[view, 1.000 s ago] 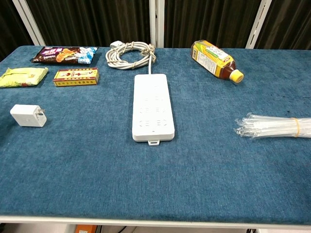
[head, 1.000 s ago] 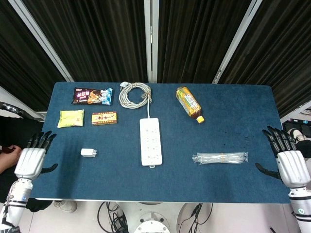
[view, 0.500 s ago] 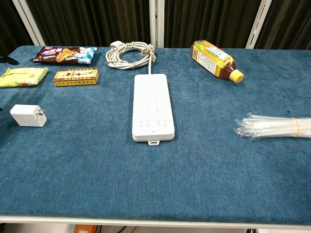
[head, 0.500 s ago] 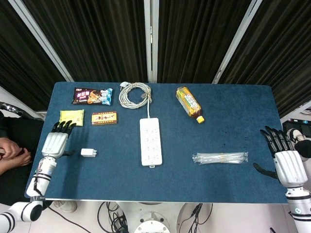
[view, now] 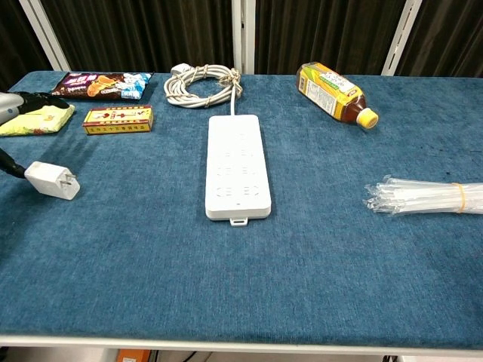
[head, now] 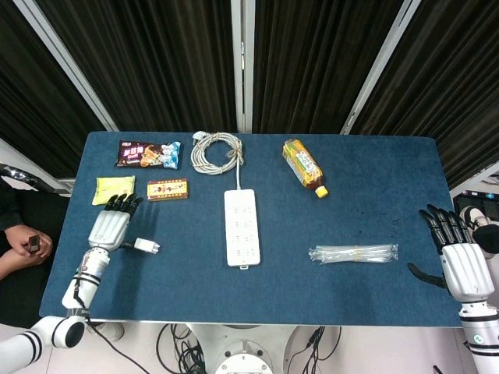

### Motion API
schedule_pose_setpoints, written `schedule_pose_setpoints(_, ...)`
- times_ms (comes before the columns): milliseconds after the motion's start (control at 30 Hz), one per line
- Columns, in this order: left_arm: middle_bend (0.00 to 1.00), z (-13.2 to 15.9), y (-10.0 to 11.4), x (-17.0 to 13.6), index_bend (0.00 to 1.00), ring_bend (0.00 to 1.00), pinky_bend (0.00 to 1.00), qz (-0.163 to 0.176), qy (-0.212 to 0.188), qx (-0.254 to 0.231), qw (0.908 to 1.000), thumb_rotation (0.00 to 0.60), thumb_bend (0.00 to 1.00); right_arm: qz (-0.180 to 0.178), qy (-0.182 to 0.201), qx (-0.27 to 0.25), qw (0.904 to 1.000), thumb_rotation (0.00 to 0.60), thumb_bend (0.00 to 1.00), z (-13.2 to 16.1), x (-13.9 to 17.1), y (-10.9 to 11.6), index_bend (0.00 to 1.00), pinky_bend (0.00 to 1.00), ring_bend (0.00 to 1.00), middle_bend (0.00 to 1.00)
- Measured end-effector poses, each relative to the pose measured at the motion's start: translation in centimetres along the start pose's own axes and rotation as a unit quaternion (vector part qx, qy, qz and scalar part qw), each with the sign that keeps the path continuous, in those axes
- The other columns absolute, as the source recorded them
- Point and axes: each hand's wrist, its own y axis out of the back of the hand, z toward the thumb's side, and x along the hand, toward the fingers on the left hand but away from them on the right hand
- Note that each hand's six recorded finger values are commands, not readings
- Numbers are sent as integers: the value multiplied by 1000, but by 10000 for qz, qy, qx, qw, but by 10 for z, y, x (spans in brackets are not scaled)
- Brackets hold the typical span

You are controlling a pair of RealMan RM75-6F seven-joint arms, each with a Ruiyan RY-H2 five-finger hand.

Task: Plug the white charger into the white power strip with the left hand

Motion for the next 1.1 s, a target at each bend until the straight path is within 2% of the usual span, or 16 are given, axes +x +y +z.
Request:
schedule_pose_setpoints(600, 11, 56, 10, -3, 88, 0, 0, -54, -556, 367, 9978, 600, 141, -3, -89, -62, 9999, 600, 67, -10, 3, 0, 0, 0, 0, 32)
schedule_pose_setpoints(833, 11, 55, 14, -6, 88, 0, 0, -77, -493, 501, 9975, 600, 141, -28, -89, -72, 9999, 600, 66, -12, 4, 1, 0, 0, 0, 32)
schedule_pose_setpoints(1000, 11, 47, 24, -20, 88, 0, 0, -54, -437, 516, 9977, 600, 142, -25, -59, -74, 10000, 600, 66, -11, 4, 1, 0, 0, 0, 32)
schedule_pose_setpoints(1100, 34, 46, 28, -31, 127, 0, 0, -76, -519, 455, 9976, 600, 141, -22, -31, -84, 10000, 600, 67, -10, 4, 1, 0, 0, 0, 32)
